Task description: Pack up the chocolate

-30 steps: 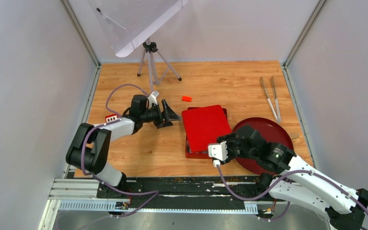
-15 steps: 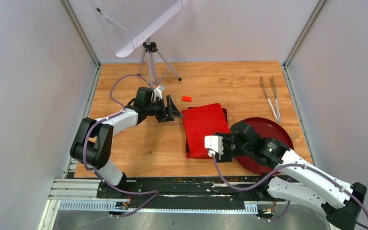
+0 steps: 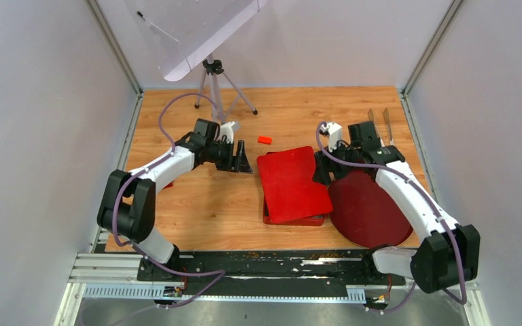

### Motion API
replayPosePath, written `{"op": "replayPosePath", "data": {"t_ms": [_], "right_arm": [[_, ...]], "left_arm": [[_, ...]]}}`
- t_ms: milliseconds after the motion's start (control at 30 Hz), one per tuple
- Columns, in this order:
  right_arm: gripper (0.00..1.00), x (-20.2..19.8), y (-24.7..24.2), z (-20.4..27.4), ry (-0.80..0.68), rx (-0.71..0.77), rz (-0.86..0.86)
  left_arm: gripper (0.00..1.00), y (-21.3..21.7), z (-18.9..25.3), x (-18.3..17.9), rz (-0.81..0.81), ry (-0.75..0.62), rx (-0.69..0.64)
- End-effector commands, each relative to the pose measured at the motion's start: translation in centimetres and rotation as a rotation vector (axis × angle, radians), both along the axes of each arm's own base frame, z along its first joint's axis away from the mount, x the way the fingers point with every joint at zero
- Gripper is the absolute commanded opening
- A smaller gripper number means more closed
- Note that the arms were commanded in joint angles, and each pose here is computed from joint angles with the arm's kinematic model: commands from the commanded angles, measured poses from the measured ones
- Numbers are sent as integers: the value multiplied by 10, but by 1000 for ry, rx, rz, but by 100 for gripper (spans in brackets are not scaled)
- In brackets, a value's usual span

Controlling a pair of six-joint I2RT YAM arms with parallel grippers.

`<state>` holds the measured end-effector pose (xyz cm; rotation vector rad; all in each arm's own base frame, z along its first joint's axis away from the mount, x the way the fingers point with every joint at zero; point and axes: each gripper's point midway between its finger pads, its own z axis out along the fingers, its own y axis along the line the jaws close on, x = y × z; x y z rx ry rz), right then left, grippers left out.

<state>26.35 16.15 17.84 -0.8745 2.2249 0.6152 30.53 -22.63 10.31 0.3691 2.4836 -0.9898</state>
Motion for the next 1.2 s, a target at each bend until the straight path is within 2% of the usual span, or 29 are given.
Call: {"op": "replayPosePath", "data": {"t_ms": [0, 167, 433, 800, 1033, 1167], "right_arm": [[68, 4, -4, -19, 142, 74, -153], [64, 5, -11, -39, 203, 40, -198], [53, -8, -24, -59, 256, -21, -253], [43, -8, -28, -70, 295, -56, -274], [34, -13, -13, -76, 397, 5, -244], [33, -14, -13, -73, 404, 8, -252]], "left_arm": [[75, -7, 10, 10, -111, -106, -2], [68, -20, 10, 12, -160, -94, -63], [64, -37, 11, 20, -195, -100, -85], [61, -58, -5, 40, -214, -81, -13], [60, -72, 0, 59, -230, -109, -4], [61, -79, 1, 66, -234, -119, 2]]}}
